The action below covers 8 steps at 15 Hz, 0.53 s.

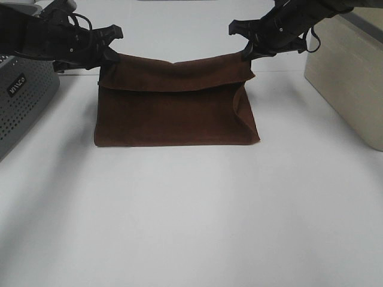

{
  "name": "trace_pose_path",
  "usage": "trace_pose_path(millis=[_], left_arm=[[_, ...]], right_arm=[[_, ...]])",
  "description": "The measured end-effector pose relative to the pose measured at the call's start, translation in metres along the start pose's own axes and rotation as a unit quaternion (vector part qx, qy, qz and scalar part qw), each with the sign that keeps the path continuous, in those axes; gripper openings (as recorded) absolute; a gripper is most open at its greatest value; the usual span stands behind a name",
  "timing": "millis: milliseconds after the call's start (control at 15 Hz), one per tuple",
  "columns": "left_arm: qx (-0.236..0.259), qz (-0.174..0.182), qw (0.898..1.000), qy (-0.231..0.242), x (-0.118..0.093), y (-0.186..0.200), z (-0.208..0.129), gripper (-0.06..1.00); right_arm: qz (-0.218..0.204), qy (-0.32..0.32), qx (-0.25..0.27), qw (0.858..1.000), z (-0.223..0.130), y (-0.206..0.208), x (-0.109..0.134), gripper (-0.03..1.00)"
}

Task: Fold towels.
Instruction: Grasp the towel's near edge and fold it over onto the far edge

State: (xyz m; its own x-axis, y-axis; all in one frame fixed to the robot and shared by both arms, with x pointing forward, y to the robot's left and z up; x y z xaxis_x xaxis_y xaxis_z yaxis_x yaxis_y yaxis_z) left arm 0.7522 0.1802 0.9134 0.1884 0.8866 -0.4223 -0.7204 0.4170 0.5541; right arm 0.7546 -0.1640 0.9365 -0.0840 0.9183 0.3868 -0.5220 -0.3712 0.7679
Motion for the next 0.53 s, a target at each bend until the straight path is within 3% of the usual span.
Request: trace_pose_path(millis=[400, 533], left_arm=[[-0.036, 0.028, 0.999, -0.006, 0.021, -0.043, 0.011, 0.02], [-0.041, 0.026, 0.999, -0.010, 0.024, -0.053, 0.012, 0.10]], right_arm=[[-0.010, -0.001, -0.028, 1.000, 0.005, -0.048, -0.017, 0.00], [-0.014, -0.003, -0.039, 0.999, 0.005, -0.056, -0.022, 0.00]])
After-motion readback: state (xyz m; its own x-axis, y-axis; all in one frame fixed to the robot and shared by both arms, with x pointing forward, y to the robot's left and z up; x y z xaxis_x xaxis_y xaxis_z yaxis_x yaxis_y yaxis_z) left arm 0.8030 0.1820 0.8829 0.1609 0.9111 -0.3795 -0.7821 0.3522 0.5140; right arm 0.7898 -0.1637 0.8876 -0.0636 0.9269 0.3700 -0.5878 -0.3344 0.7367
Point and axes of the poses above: a point on each arm's last joint axis where the gripper is mounted, y pointing back along that axis away from the gripper, x along the wrist's bending axis when the last joint is at zero, z = x × y, the point moved 4 cm from there along -y, pointing out along that axis toward the gripper, and after that the axes turned 10 degrees about -y, right-handed, at the moved point
